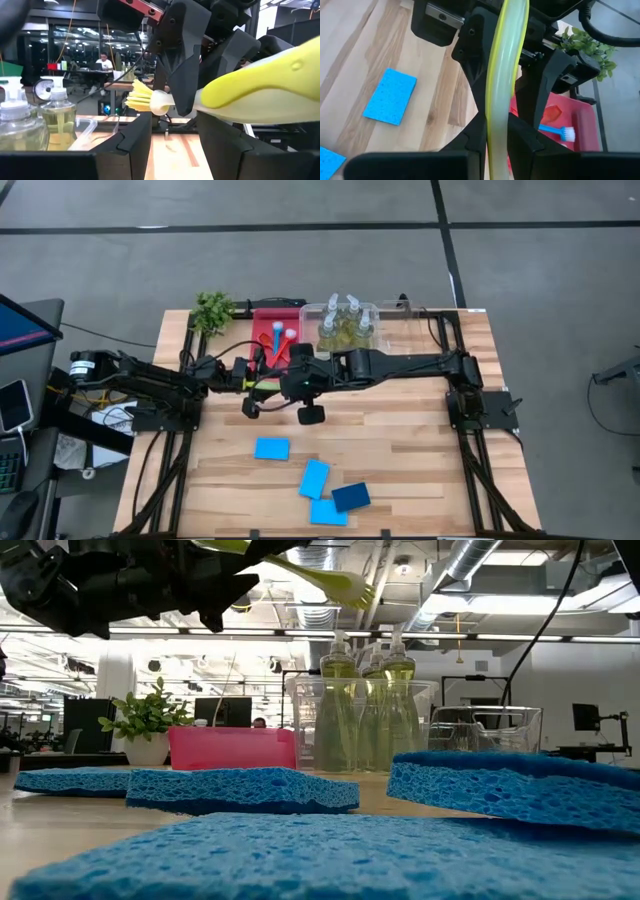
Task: Pick & Place Kitchen Sink Supplies
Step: Put the green toilet brush into the red bin
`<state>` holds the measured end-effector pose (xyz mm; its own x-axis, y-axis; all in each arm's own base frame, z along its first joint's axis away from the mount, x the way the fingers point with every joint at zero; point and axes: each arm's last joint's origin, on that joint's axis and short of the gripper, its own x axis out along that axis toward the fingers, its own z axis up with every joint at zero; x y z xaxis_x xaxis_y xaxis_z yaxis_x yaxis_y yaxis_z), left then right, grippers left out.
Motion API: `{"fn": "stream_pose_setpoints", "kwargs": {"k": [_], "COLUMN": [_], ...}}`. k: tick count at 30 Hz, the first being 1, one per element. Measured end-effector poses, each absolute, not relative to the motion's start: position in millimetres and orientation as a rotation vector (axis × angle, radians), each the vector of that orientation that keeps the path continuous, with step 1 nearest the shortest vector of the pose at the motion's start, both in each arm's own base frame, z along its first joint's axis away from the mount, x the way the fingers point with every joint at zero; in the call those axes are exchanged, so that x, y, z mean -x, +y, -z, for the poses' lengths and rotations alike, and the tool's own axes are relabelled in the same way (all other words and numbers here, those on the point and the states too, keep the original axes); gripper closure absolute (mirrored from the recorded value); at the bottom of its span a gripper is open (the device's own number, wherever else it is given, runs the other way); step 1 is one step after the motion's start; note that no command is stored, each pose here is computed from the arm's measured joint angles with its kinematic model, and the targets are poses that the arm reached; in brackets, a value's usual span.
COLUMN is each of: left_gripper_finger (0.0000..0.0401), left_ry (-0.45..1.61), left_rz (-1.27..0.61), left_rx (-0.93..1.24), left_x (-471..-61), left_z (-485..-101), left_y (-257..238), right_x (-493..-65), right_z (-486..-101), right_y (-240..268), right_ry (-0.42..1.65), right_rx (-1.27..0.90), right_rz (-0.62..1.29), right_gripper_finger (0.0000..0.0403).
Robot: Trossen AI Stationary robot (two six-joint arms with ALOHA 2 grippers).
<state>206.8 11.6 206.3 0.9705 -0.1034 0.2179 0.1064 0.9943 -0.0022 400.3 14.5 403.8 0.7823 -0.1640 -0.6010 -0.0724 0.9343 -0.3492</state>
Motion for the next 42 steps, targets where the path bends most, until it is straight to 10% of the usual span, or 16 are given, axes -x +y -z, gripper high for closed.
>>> {"fn": "stream_pose_setpoints", "kwargs": {"k": [42], "left_gripper_finger": [0.0173], "left_ry": [-0.204], "left_rz": [0.031], "left_rx": [-0.059], "left_x": [-192.0], "left_z": [-214.9], "left_y": [27.0], "right_x": [-373.9], "right_z": [-410.2], "right_y": [4.3], "right_ry": [0.798], "right_rx": [0.330], "right_rz": [0.134], "right_gripper_finger": [0.0357]}}
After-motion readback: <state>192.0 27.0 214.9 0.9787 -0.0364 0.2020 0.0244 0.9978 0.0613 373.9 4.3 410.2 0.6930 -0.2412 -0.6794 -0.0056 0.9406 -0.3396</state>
